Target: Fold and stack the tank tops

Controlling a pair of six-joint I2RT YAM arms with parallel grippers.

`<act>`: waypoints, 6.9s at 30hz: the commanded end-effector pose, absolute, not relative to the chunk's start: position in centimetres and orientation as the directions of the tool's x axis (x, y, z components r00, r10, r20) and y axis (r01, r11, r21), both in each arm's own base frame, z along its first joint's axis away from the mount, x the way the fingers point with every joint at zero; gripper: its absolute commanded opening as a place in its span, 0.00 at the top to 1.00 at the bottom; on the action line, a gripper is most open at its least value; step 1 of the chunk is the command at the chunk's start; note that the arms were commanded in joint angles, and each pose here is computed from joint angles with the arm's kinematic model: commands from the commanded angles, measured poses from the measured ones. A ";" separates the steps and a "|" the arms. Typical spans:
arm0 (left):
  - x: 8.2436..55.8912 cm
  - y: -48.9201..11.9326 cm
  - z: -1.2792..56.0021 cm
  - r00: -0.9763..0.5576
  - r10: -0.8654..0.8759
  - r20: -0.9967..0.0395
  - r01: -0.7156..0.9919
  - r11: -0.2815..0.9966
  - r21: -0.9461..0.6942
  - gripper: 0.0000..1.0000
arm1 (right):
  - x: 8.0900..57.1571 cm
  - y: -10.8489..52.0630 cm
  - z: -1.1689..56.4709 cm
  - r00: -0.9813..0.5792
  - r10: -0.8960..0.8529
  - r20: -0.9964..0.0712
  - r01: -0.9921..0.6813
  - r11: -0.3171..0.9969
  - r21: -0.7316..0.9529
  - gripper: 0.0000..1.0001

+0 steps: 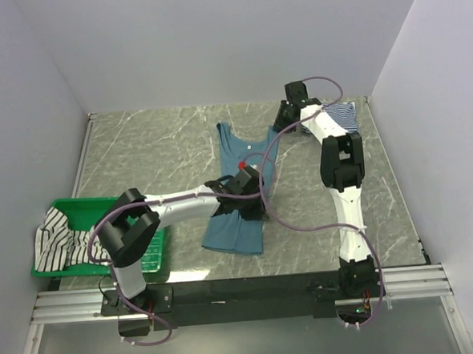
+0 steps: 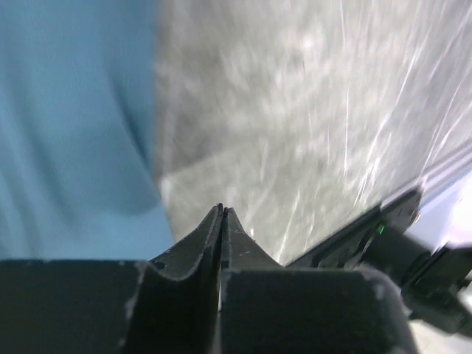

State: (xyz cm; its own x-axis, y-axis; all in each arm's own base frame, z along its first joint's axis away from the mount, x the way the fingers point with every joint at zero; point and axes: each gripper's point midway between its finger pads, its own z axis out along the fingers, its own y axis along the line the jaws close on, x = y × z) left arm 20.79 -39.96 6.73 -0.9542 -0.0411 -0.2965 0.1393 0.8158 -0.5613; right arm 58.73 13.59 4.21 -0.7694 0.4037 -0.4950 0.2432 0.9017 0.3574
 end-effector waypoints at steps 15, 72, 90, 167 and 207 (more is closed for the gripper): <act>52.2 -20.4 17.2 -0.471 -0.720 -0.510 -0.335 0.681 -0.651 0.96 | 58.3 19.4 18.6 -0.634 0.522 -0.570 -0.019 0.726 0.687 0.62; 60.9 -30.8 6.6 -0.738 -0.513 -0.438 0.018 0.635 -0.773 0.86 | 61.4 25.1 12.1 -0.687 0.648 -0.328 0.035 0.481 0.876 0.70; 61.9 -29.7 2.7 -0.713 -0.570 -0.408 -0.137 0.684 -0.716 0.84 | 59.8 27.6 8.6 -0.751 0.563 -0.345 0.052 0.571 0.819 0.61; 30.7 -24.9 6.1 -0.816 -0.553 -0.168 -0.344 0.698 -0.628 0.78 | 62.0 29.6 5.4 -0.748 0.560 -0.356 0.070 0.601 0.797 0.76; 21.4 -23.5 0.9 -0.815 -0.578 -0.032 -0.483 0.709 -0.514 0.81 | 63.6 27.0 5.7 -0.740 0.615 -0.271 0.129 0.525 0.841 0.62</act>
